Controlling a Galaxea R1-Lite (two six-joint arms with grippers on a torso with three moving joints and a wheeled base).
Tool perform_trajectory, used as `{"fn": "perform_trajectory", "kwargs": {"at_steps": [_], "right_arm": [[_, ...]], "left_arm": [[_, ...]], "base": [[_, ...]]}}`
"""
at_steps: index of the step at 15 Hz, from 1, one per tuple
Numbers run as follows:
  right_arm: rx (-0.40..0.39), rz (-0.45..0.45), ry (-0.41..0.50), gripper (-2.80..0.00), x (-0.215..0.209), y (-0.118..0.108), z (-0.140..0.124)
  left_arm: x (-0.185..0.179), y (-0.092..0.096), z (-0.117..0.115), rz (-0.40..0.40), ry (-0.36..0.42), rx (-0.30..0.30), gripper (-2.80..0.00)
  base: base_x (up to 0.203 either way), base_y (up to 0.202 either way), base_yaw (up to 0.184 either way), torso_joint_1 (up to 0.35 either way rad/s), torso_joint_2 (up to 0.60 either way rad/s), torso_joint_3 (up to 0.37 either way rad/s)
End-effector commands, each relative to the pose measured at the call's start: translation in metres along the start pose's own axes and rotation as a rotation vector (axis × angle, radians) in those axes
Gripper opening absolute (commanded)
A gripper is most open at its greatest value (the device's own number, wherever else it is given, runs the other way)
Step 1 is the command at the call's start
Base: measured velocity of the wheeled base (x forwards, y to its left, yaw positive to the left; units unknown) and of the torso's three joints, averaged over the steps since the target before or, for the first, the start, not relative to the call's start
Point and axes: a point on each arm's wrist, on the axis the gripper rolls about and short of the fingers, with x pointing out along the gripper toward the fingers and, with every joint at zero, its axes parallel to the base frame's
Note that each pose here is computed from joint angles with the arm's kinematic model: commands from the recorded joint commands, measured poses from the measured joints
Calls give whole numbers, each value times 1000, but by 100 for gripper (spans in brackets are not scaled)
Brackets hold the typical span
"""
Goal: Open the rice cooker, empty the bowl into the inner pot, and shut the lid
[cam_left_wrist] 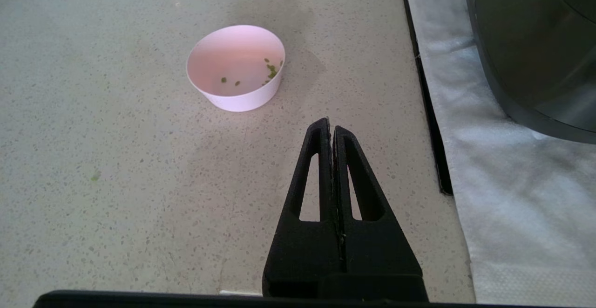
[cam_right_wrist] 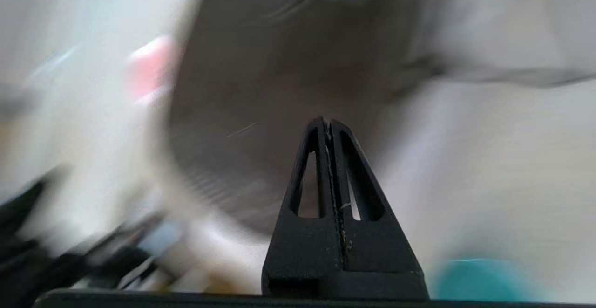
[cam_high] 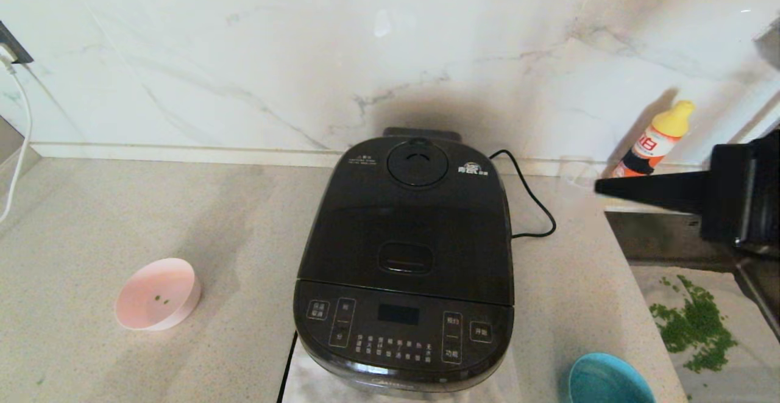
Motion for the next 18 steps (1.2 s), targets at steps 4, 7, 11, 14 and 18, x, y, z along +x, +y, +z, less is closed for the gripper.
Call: {"fn": "perform_trajectory", "kwargs": {"at_steps": [4, 7, 11, 14, 18], "right_arm": [[-169, -530, -162, -280, -67, -48, -35], [-192, -749, -199, -280, -106, -73, -74], [-170, -1101, -260, -280, -143, -86, -131], [-208, -1169, -353, -280, -157, -84, -173], [-204, -1022, -345, -280, -133, -99, -197]], "left_arm": [[1, 0, -2, -1, 9, 0, -280], [1, 0, -2, 0, 10, 0, -280], [1, 0, -2, 0, 10, 0, -280], [1, 0, -2, 0, 10, 0, -280], [1, 0, -2, 0, 10, -1, -280]], "base": [[0, 0, 0, 0, 0, 0], [0, 0, 0, 0, 0, 0], [0, 0, 0, 0, 0, 0], [0, 0, 0, 0, 0, 0], [0, 0, 0, 0, 0, 0]]}}
